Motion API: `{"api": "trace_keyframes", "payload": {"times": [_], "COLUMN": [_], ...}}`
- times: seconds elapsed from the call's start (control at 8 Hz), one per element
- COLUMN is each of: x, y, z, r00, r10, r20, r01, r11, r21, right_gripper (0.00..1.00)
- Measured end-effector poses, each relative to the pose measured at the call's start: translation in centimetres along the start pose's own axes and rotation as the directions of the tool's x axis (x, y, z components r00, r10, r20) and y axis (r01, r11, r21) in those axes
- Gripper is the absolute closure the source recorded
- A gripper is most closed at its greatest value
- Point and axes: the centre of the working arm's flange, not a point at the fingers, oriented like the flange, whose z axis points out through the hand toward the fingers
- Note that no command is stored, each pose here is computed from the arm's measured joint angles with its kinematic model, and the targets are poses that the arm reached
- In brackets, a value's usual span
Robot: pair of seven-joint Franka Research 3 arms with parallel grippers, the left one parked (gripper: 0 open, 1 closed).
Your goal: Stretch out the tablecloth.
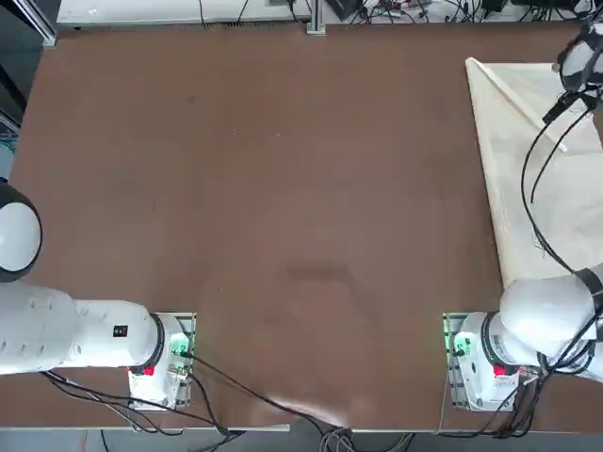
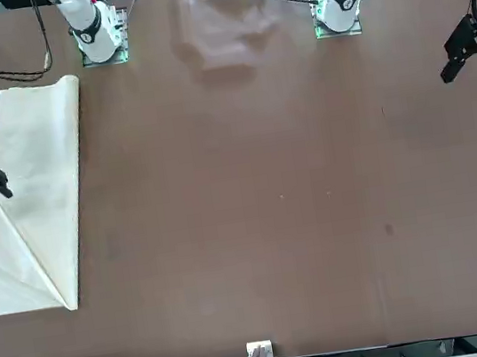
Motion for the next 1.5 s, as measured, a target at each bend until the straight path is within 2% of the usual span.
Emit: {"api": "trace_keyframes", "payload": {"times": [0.25, 0.5, 0.88, 1.5], "x": [-1.1, -2.6, -4.8, -7.8], "y": [0.5, 0.6, 0.3, 0.7], "z": [3.0, 5.6, 8.8, 11.9], "r00": [0.992, 0.984, 0.983, 0.986], "r10": [-0.125, -0.178, -0.186, -0.167], "r20": [-0.014, -0.006, 0.007, 0.021], "r01": [0.124, 0.177, 0.186, 0.168], "r11": [0.990, 0.981, 0.981, 0.985], "r21": [-0.061, -0.074, -0.047, -0.048], "right_gripper": [0.00, 0.00, 0.00, 0.00]}}
